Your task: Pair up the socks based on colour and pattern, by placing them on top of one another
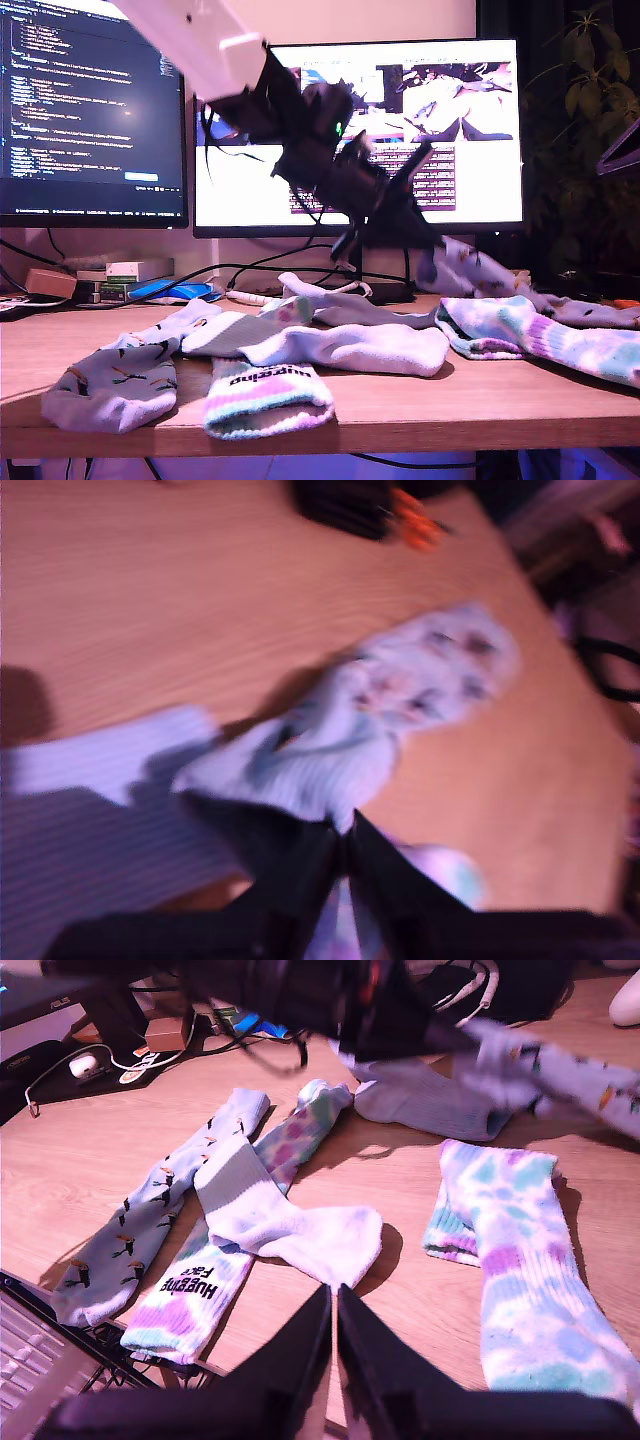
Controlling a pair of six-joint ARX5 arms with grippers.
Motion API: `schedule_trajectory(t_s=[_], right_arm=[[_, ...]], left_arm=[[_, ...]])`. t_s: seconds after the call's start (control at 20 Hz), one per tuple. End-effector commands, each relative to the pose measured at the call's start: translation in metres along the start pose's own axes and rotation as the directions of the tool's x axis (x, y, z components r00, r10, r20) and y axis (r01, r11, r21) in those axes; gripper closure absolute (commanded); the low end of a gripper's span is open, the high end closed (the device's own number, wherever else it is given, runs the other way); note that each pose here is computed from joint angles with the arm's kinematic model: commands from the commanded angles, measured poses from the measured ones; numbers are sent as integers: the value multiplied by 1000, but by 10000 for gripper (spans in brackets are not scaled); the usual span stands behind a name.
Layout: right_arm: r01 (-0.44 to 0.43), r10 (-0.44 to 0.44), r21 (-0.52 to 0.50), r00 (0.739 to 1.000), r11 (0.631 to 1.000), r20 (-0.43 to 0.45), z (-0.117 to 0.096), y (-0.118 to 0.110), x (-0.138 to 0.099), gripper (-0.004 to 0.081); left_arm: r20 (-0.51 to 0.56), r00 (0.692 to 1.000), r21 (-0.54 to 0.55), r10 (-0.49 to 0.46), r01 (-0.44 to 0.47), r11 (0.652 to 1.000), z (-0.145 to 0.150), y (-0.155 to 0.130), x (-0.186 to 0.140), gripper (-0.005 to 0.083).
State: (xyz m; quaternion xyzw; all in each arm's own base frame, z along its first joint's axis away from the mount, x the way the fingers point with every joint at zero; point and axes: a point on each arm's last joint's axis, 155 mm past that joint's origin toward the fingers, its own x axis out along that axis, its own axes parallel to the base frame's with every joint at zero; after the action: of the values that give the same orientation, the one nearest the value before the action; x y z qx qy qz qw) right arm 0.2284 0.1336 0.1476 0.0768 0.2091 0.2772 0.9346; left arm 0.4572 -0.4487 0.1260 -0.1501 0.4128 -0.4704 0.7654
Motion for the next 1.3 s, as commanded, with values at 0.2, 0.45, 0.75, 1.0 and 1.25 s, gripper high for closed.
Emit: schedule_trajectory(t_s=[0.2,0.45,0.75,1.0,1.25], right_arm=[[-34,34,-13,999,999,16,8,8,-1,782],[-37,37,-13,999,999,15,8,8,-1,782],[-36,37,-13,999,999,14,8,8,-1,782],[-36,37,-13,999,999,14,8,8,-1,782],[-32,32,-6,999,999,-9,2,7,-1,782]], left_arm=[[145,989,135,-19,0,991,72,-47,-56,793],[243,969,205,-47,-4,979,129,-89,-110,793],[248,953,327,176,-254,910,138,-83,-161,793],[190,906,408,379,-424,808,119,-54,-193,793],[222,867,379,445,-498,780,123,-53,-235,793]])
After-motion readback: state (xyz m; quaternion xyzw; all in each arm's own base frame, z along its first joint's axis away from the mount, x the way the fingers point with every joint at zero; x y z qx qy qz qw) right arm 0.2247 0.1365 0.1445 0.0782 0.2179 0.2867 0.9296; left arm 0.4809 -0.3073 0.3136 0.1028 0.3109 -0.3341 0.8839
